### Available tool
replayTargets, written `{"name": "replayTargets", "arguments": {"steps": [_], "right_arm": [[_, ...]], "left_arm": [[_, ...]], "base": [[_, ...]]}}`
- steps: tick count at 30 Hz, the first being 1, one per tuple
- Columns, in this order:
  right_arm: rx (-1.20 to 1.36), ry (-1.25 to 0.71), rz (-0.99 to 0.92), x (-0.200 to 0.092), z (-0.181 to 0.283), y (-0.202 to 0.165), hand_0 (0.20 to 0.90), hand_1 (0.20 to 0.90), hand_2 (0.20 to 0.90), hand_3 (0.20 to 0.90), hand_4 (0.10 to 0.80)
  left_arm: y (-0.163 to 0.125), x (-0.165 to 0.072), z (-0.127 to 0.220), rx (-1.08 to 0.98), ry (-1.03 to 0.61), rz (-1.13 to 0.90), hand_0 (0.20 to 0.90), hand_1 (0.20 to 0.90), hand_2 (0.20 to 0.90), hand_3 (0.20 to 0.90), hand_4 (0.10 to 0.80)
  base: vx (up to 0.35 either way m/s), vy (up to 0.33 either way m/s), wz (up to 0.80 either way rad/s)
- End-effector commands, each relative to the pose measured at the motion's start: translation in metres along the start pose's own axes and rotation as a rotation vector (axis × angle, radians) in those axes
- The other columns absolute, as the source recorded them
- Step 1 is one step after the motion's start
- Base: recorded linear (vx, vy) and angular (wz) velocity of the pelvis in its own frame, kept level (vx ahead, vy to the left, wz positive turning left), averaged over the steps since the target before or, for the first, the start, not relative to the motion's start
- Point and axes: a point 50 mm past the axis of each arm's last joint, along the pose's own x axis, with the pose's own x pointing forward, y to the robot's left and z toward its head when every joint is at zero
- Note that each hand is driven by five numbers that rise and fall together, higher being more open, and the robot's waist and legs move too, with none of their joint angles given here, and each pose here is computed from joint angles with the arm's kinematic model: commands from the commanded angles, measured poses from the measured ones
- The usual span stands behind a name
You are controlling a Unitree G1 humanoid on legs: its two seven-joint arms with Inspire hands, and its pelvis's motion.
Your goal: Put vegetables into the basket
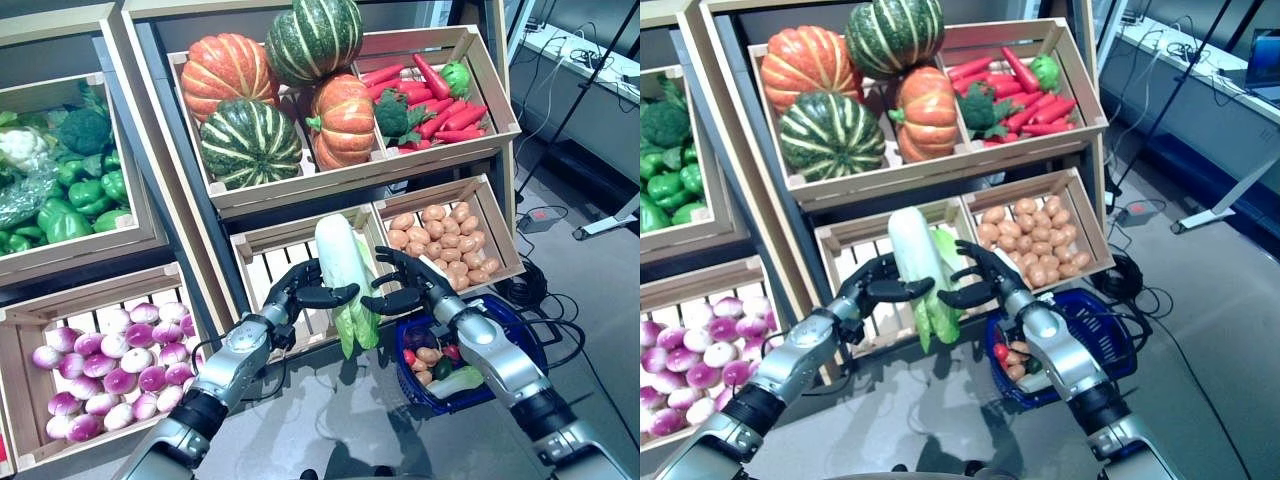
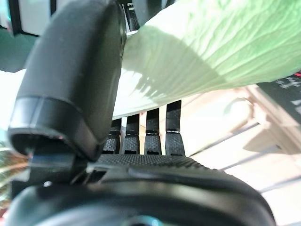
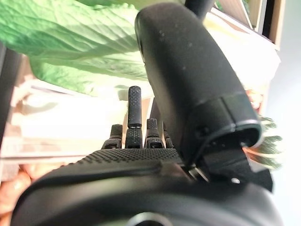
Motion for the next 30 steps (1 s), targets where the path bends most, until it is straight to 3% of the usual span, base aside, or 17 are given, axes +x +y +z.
{"name": "replayTargets", "arguments": {"steps": [1, 8, 12, 20, 30], "right_arm": [[-0.104, -0.153, -0.095, -0.008, 0.028, -0.035, 0.900, 0.900, 0.900, 0.900, 0.800], [-0.082, -0.246, -0.086, -0.033, 0.044, -0.066, 0.900, 0.900, 0.900, 0.900, 0.800], [0.089, -0.344, 0.057, -0.036, 0.057, -0.061, 0.900, 0.900, 0.900, 0.900, 0.800], [0.398, -0.537, 0.226, -0.027, 0.073, -0.048, 0.900, 0.900, 0.900, 0.900, 0.800], [0.458, -0.772, 0.266, -0.023, 0.112, -0.040, 0.900, 0.900, 0.900, 0.900, 0.800]], "left_arm": [[-0.028, 0.008, 0.099, -0.044, -0.499, -0.154, 0.300, 0.300, 0.300, 0.300, 0.400], [-0.007, 0.007, 0.097, 0.014, -0.471, -0.083, 0.300, 0.300, 0.300, 0.300, 0.400], [0.000, 0.011, 0.095, 0.054, -0.461, -0.070, 0.300, 0.300, 0.300, 0.300, 0.400], [-0.009, 0.019, 0.088, 0.107, -0.430, -0.100, 0.300, 0.300, 0.300, 0.300, 0.400], [-0.026, 0.027, 0.091, 0.285, -0.444, -0.121, 0.300, 0.300, 0.300, 0.300, 0.400]], "base": [[0.002, -0.002, -0.07], [-0.005, -0.003, -0.03], [-0.012, -0.004, -0.10], [-0.002, -0.001, -0.01], [0.000, 0.000, 0.00]]}}
